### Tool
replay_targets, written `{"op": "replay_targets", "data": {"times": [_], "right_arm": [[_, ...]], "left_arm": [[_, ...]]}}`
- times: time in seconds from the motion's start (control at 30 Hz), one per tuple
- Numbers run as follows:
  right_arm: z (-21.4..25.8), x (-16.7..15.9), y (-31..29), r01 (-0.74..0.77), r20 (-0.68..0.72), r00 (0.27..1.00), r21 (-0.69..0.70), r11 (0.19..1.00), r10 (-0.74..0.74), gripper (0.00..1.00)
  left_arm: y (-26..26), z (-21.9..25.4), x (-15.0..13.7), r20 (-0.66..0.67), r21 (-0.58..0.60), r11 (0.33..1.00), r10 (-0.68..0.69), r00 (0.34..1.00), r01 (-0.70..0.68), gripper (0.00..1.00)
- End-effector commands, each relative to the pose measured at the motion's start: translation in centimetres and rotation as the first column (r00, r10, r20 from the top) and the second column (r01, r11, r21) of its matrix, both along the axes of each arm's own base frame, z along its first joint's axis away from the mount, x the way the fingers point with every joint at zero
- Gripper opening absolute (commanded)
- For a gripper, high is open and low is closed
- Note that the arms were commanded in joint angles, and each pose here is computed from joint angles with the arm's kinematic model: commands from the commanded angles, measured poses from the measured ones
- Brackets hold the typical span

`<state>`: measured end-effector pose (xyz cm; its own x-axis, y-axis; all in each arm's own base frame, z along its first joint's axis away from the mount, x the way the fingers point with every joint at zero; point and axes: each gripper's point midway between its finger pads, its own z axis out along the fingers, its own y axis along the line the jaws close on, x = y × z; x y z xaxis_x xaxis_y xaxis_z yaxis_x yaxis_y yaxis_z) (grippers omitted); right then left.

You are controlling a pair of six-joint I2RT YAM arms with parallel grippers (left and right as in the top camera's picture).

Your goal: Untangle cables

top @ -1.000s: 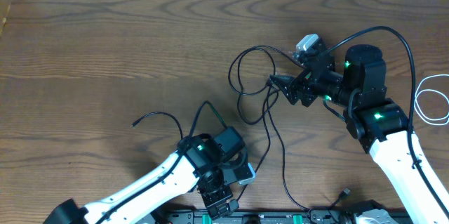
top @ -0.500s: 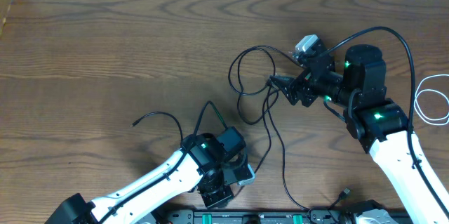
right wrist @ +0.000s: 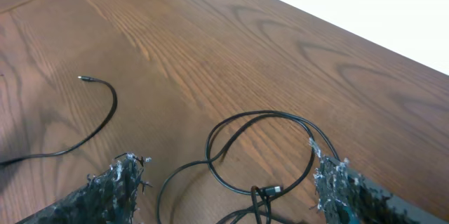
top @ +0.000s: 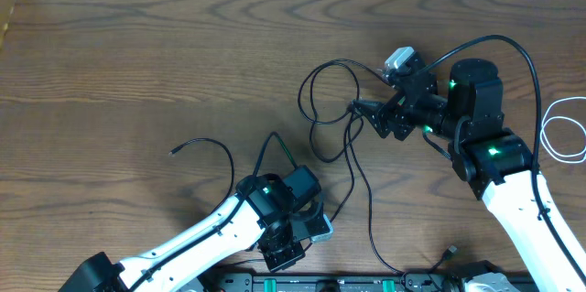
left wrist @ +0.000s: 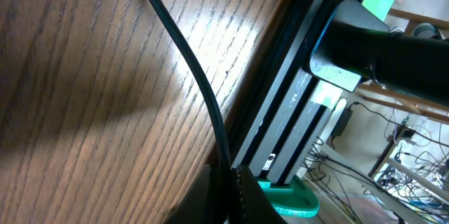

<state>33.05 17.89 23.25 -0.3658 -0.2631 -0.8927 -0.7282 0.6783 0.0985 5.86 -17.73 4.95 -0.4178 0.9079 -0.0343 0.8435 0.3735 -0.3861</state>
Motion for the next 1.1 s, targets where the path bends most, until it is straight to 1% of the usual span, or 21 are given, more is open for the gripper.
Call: {"op": "replay_targets", "data": {"times": [0.0, 0.13, 0.27, 0.37, 0.43, 0.5, 0.53, 0.57, 0.67, 0.73, 0.83, 0.87, 0.97, 1.07], "right_arm": [[0.2, 0.4, -0.5, 0.019, 0.014, 1.0, -0.013, 1.0, -0.018, 0.78], [0.1, 0.5, -0.5, 0.023, 0.014, 1.0, -0.015, 1.0, -0.022, 0.77], [0.1, 0.5, -0.6, 0.023, 0.014, 1.0, -0.015, 1.0, -0.023, 0.77], [0.1, 0.5, -0.6, 0.025, 0.011, 1.0, -0.013, 1.0, -0.025, 0.76], [0.1, 0.5, -0.6, 0.026, 0.008, 1.0, -0.014, 1.0, -0.026, 0.76], [-0.1, 0.7, -0.9, 0.048, 0.001, 0.999, -0.021, 0.999, -0.048, 0.75], [-0.2, 0.8, -1.1, 0.063, -0.005, 0.998, -0.025, 0.998, -0.063, 0.75], [-0.3, 0.7, -1.1, 0.066, -0.008, 0.998, -0.029, 0.997, -0.066, 0.76], [-0.4, 0.7, -1.1, 0.065, -0.014, 0.998, -0.03, 0.997, -0.065, 0.77], [-0.4, 0.6, -1.0, 0.058, -0.017, 0.998, -0.027, 0.998, -0.058, 0.78], [-0.2, -0.1, -0.2, 0.003, -0.025, 1.0, 0.005, 1.0, -0.003, 0.84], [0.1, -0.5, 0.2, -0.034, -0.019, 0.999, 0.018, 0.999, 0.035, 0.84], [0.5, -1.6, 1.2, -0.126, 0.001, 0.992, 0.04, 0.991, 0.126, 0.85], [1.0, -2.4, 2.0, -0.193, 0.014, 0.981, 0.068, 0.979, 0.192, 0.88]], "left_arm": [[0.1, -0.1, 0.0, -0.004, 0.013, 1.0, 0.021, 1.0, -0.021, 0.07], [0.1, -0.1, 1.5, 0.071, 0.047, 0.996, 0.074, 0.995, -0.078, 0.07], [-1.5, 1.8, 3.8, 0.166, -0.015, 0.997, 0.082, 0.983, -0.08, 0.07], [-2.3, 3.8, 6.1, 0.273, -0.044, 0.995, 0.094, 0.957, -0.085, 0.07], [-1.9, 4.9, 7.7, 0.361, -0.026, 0.995, 0.1, 0.927, -0.097, 0.07], [-0.9, 6.1, 9.5, 0.465, 0.01, 0.993, 0.102, 0.879, -0.121, 0.07], [-0.1, 7.0, 10.8, 0.544, 0.026, 0.989, 0.107, 0.832, -0.144, 0.07], [0.3, 7.6, 11.6, 0.587, 0.03, 0.987, 0.111, 0.802, -0.158, 0.07], [1.1, 10.0, 13.6, 0.704, -0.002, 0.98, 0.144, 0.696, -0.201, 0.07], [0.9, 11.7, 14.6, 0.75, -0.062, 0.975, 0.186, 0.635, -0.212, 0.07], [-0.4, 14.9, 15.9, 0.79, -0.218, 0.955, 0.294, 0.538, -0.201, 0.07], [-0.9, 16.2, 16.3, 0.796, -0.281, 0.941, 0.339, 0.502, -0.19, 0.07], [-2.2, 19.9, 17.3, 0.803, -0.42, 0.898, 0.435, 0.408, -0.131, 0.07], [-3.0, 22.9, 17.8, 0.798, -0.507, 0.859, 0.498, 0.34, -0.067, 0.07]]}}
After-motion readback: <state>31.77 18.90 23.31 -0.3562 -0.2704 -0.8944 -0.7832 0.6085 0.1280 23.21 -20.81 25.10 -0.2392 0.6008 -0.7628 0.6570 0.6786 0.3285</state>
